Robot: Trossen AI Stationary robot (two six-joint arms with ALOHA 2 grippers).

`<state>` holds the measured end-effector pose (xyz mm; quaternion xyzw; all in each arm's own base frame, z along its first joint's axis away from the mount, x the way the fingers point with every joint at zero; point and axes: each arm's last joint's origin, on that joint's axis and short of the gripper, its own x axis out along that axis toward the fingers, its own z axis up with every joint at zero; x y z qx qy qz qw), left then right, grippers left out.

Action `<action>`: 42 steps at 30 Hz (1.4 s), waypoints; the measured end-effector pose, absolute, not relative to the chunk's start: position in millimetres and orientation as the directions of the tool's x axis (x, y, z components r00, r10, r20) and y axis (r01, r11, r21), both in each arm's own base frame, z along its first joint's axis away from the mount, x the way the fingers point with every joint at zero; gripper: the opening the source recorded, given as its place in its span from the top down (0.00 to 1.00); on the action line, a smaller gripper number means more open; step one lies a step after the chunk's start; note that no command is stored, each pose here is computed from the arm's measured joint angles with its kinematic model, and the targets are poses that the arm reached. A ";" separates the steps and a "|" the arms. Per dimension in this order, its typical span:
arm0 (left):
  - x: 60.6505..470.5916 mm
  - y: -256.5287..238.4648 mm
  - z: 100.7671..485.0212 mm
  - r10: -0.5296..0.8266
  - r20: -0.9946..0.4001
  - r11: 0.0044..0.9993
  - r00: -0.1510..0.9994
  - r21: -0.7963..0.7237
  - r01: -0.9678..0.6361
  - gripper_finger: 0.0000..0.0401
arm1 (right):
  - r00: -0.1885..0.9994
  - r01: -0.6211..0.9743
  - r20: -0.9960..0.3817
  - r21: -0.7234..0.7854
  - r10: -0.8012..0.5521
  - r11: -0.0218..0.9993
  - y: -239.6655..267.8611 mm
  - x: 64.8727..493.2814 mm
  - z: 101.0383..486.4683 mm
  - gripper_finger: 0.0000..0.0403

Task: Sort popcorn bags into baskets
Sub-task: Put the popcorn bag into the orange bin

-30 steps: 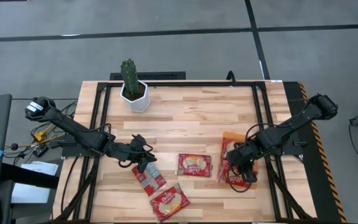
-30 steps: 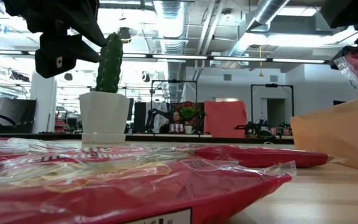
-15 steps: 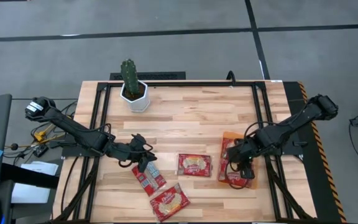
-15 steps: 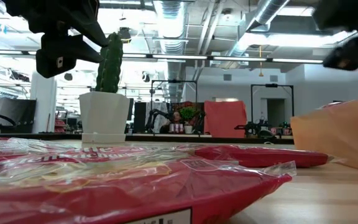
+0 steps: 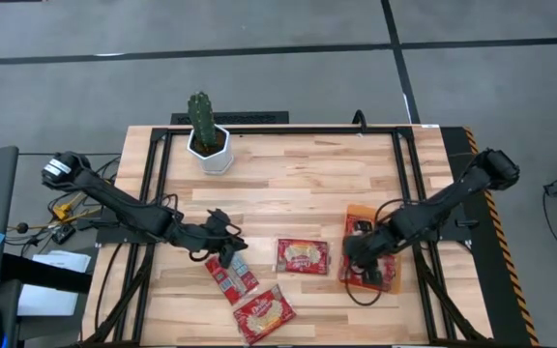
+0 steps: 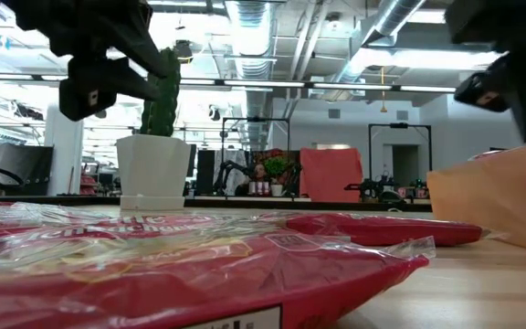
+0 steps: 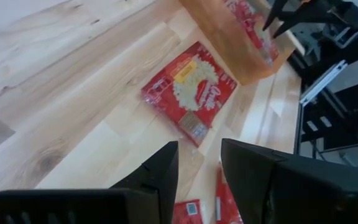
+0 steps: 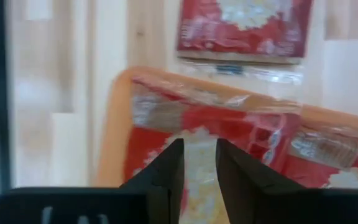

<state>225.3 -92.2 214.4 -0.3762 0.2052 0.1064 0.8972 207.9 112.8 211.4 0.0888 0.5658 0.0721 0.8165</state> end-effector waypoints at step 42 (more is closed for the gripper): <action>348.5 -62.8 143.1 0.019 -0.536 0.887 0.844 -0.381 -0.262 1.00 | 0.631 0.242 -0.762 0.371 0.146 0.896 112.0 223.8 248.8 0.73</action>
